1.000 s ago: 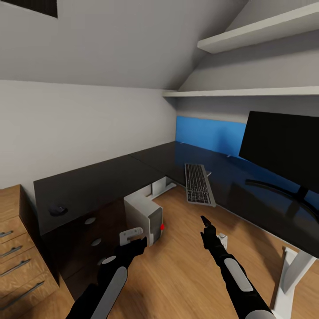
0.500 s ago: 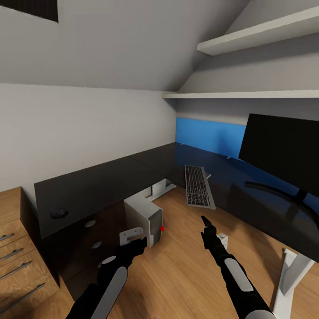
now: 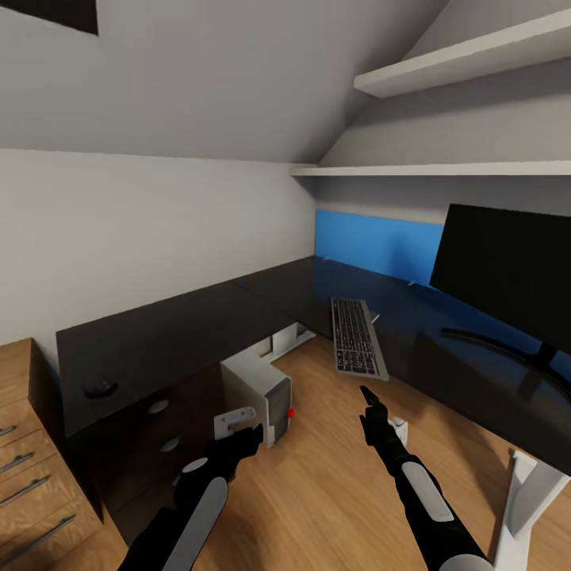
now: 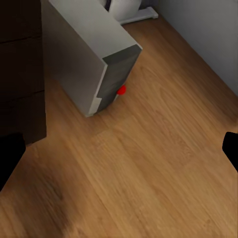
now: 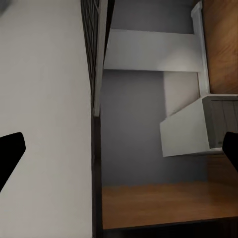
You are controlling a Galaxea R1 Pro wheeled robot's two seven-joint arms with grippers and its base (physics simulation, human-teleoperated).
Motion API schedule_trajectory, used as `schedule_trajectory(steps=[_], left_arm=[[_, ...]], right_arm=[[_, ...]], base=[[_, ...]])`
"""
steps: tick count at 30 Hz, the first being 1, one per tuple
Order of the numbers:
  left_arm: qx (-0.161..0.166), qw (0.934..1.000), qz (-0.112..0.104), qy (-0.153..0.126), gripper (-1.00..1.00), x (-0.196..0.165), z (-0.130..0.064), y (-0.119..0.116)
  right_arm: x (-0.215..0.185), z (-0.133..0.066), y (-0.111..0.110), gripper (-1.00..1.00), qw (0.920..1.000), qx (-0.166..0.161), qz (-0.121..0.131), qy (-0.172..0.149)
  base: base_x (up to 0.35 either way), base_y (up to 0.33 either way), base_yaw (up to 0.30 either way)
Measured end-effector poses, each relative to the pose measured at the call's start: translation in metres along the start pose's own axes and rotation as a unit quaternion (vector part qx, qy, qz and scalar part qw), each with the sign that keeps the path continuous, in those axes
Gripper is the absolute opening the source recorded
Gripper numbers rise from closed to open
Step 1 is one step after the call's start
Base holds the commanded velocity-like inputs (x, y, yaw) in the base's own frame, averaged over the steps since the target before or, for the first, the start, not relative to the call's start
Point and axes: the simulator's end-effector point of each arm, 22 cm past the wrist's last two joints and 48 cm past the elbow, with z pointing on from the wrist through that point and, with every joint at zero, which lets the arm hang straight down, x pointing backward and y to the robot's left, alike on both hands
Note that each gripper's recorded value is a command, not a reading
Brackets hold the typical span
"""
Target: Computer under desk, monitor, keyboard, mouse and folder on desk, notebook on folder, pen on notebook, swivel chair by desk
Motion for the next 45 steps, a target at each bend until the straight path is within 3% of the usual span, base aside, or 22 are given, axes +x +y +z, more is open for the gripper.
schedule_trajectory(steps=[45], left_arm=[[0.005,1.0,0.006,0.003,1.0,0.0041,-0.0008,-0.0052]], right_arm=[[-0.0001,0.0001,0.0001,1.0,1.0,0.0,0.001,0.0]], base=[[0.109,0.0,0.0]])
